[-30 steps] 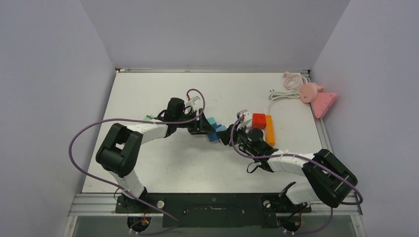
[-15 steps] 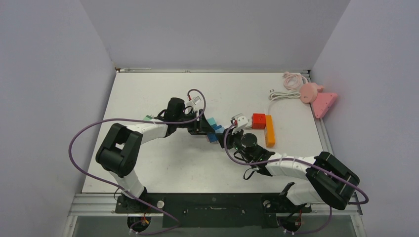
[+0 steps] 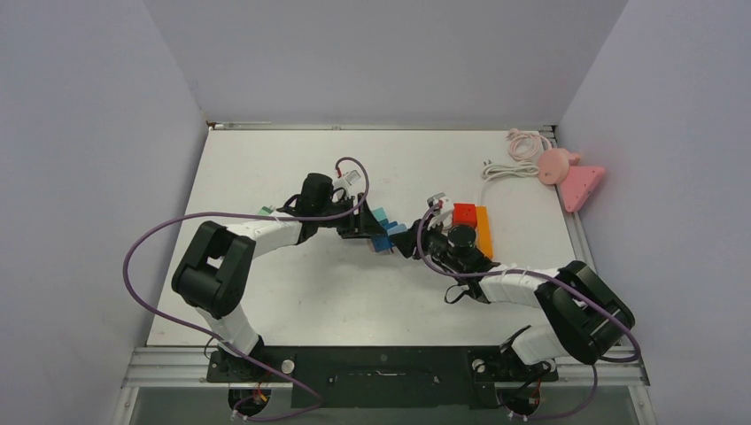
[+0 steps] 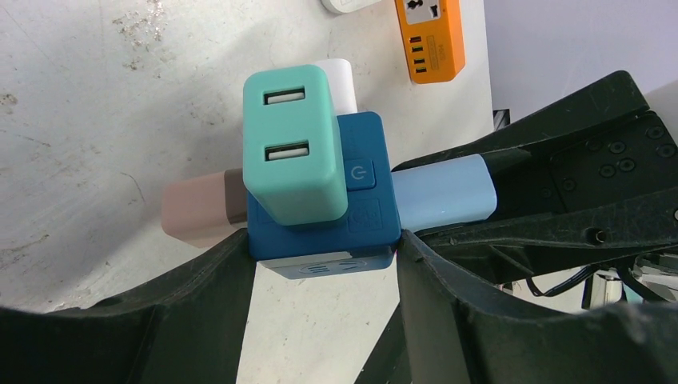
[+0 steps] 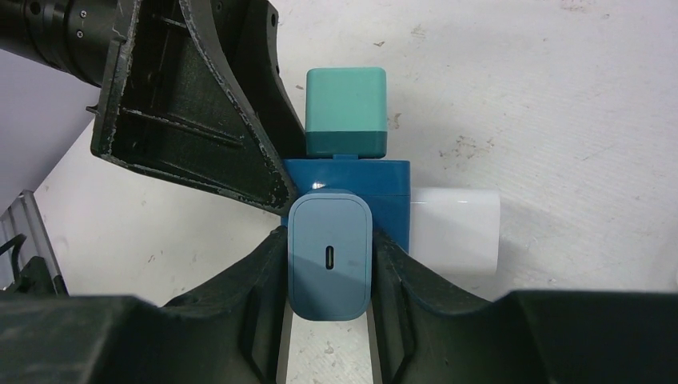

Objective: Pull the plug off the socket
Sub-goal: Remove the plug from the socket.

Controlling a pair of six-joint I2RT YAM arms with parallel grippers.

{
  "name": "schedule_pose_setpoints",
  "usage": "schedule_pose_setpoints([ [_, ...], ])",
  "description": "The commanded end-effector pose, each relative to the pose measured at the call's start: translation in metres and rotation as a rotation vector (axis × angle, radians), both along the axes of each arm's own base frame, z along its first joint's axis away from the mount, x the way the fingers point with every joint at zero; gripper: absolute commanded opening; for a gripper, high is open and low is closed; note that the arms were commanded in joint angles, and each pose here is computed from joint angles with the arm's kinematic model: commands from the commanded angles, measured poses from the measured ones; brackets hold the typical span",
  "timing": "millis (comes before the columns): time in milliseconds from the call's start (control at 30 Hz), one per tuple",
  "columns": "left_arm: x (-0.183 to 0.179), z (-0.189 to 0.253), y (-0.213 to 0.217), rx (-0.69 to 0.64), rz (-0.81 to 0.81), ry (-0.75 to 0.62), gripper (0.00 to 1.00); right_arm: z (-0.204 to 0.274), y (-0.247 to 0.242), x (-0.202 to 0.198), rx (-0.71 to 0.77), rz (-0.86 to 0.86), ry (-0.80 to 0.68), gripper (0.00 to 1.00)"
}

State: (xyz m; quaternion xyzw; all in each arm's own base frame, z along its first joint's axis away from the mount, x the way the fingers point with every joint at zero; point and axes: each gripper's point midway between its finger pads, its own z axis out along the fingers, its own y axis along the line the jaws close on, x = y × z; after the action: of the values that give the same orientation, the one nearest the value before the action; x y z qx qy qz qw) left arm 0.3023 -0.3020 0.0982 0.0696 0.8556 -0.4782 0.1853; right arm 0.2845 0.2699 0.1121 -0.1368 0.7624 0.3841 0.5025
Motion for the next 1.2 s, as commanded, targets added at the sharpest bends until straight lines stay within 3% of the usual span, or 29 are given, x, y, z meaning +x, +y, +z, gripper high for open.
schedule_pose_setpoints([
  [0, -0.013, -0.013, 0.003, 0.069, -0.039, -0.002, 0.1, 0.02, 0.013, -0.005, 0.09, 0.072, -0.024, 0.05],
  [433, -0.008, -0.014, 0.008, 0.108, -0.018, -0.015, 0.1, 0.017, 0.023, -0.015, -0.145, -0.022, -0.153, 0.05],
  [733, -0.006, -0.014, 0.008, 0.114, -0.017, -0.03, 0.1, 0.021, 0.019, -0.013, -0.106, -0.035, -0.148, 0.05],
  [1000, -0.008, -0.018, 0.015, 0.164, -0.01, -0.025, 0.09, 0.027, -0.005, 0.001, 0.098, 0.007, -0.052, 0.05],
  [1167, -0.008, -0.016, 0.015, 0.164, -0.009, -0.034, 0.09, 0.023, -0.004, 0.001, 0.103, 0.022, -0.037, 0.05],
])
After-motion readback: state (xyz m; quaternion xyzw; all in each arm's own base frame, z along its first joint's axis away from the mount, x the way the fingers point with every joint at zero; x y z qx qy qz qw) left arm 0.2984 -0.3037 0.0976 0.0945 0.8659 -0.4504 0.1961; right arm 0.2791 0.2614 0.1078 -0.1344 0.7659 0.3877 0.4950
